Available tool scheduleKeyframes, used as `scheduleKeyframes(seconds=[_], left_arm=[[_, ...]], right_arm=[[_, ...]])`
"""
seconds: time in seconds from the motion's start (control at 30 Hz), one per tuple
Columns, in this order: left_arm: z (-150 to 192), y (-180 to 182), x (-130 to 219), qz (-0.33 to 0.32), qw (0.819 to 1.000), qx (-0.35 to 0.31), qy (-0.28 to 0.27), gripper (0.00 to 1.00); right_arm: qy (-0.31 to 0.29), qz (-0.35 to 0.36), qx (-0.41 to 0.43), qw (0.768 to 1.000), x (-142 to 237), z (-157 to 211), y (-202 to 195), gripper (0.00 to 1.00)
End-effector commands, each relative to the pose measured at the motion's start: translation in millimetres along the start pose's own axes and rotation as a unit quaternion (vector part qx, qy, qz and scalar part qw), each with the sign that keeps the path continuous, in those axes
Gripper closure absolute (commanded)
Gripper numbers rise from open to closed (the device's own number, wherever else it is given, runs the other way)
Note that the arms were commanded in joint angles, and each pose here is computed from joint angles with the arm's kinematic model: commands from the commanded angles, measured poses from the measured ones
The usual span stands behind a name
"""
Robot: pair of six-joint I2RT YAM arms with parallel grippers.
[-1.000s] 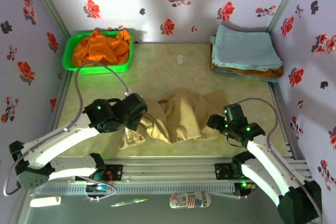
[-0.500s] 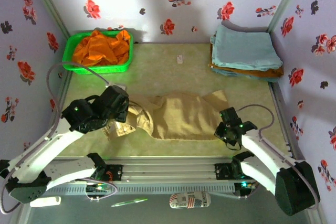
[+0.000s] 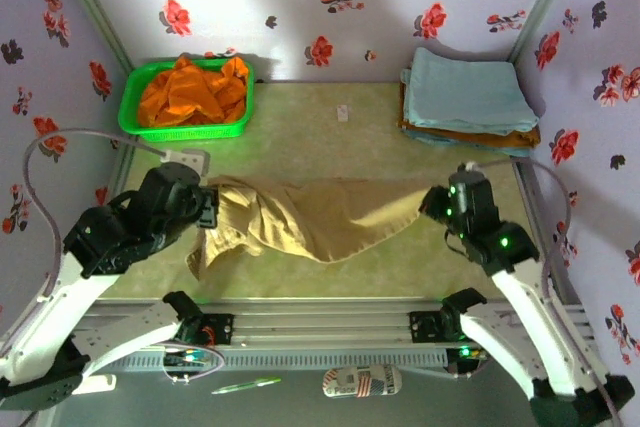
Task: Fold and stack the trousers
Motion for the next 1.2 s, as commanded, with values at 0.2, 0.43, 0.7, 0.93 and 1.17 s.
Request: scheduleKeyframes(seconds=[0.2,0.43,0.7,0.93,1.17], left_arm=[[-64.6,47.6,-62.2,-0.014,0.976,0.214,-0.048,1.00],[-54.9,114.1,-146.9,-0.055,0.936,0.348,0.004,1.00],[-37.2,140.8,-163.4,-0.088,0.927,0.365,0.025,0.15],[10.8,106.9,-123.7,-0.066,0.946,0.316,0.037,0.02],[113.2,118.3,-144.3,-0.121,0.935,0.321,0.089,0.07]], right_arm=[[-0.010,-0.007,0.039,0.999,-114.2,-141.1,45.2,1.00],[0.132,-0.028,0.048,0.990,-241.0,-135.4,65.2,0.89],[0.107,-0.051,0.069,0.991,-206.3,-122.7,79.4,0.44],[0.138,-0.064,0.119,0.981,-150.4,-17.8,88.5,0.34],[0.217,-0.081,0.113,0.966,-124.5,90.0,69.3,0.29]])
Point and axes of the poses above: each hand's point on the last joint's axis, 136 mm out from that joint toward the fingers, its own x axis back along the fingers, its own y axis along the line the jaws close on, z = x × y, the point moved 4 cm from there along x, back along the fingers, and after that the axes turned 14 degrees about x, right-handed, at the moved point
